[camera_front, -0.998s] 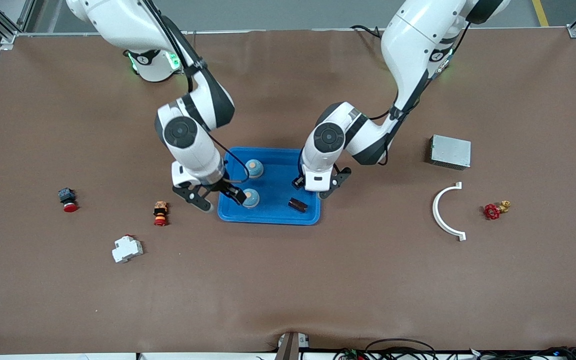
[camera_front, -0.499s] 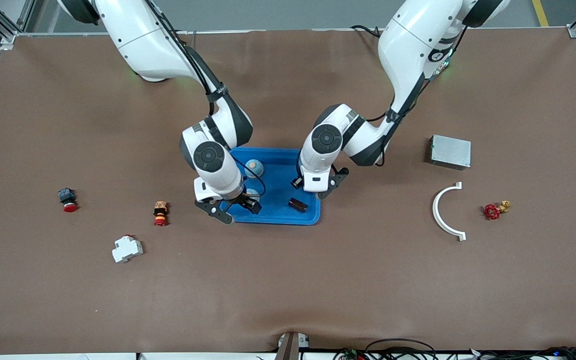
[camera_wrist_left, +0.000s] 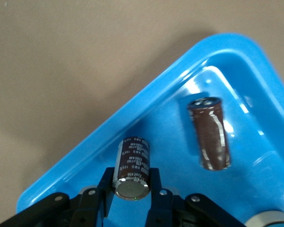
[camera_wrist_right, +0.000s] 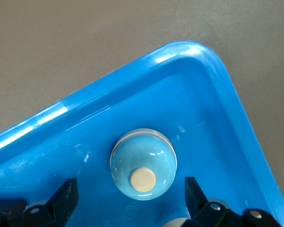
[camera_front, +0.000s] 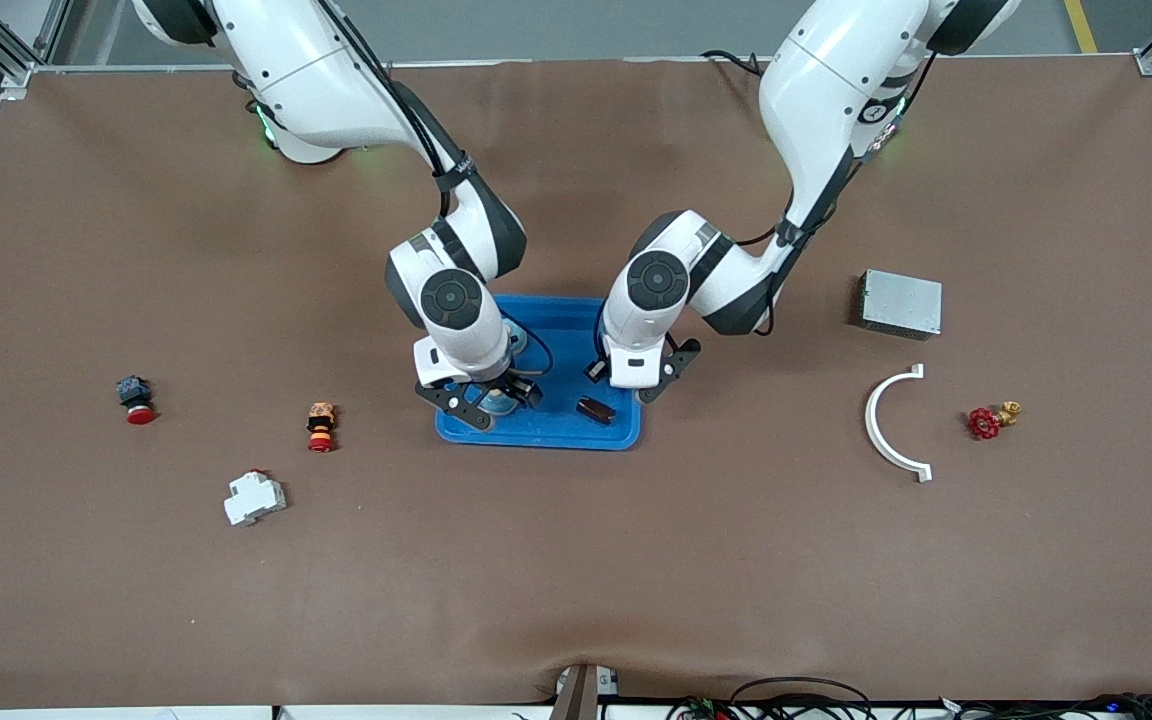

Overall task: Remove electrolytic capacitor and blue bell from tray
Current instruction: 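Lift the brown capacitor with the left gripper toward the white arc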

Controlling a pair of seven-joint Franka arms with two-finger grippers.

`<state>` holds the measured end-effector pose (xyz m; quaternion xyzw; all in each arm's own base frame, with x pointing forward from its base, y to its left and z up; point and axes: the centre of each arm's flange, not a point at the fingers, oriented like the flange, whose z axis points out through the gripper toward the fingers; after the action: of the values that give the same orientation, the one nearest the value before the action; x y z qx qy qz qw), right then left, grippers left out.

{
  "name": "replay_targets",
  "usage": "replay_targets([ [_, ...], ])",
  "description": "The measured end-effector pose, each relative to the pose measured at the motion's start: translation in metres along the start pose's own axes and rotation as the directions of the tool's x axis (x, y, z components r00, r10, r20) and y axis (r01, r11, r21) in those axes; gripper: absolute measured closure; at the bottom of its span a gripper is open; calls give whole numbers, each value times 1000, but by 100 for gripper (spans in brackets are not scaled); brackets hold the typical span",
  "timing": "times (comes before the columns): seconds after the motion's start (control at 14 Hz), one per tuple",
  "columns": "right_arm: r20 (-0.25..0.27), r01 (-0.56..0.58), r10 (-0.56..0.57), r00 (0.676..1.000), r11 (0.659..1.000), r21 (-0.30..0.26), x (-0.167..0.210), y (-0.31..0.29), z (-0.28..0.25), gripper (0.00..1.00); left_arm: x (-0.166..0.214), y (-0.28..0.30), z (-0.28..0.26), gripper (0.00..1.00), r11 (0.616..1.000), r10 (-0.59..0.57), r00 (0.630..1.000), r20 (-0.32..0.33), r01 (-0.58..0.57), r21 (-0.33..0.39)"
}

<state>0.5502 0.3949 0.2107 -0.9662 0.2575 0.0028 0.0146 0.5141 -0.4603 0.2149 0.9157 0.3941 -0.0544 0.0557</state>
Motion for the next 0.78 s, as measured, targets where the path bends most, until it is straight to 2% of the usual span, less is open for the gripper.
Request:
replay_targets([
  [0.29,5,-4,4,1000,1000,-19,0,7,8,0,28,13,-49,66,997,-37,999,-17,36,-68],
  [0.5,5,-5,5,1000,1000,-24,1,9,14,0,60,10,-99,66,993,-83,996,-33,80,-81],
  [0.78,5,-5,5,1000,1000,-25,1,9,15,0,109,-12,-147,66,990,-138,987,-80,137,-19],
])
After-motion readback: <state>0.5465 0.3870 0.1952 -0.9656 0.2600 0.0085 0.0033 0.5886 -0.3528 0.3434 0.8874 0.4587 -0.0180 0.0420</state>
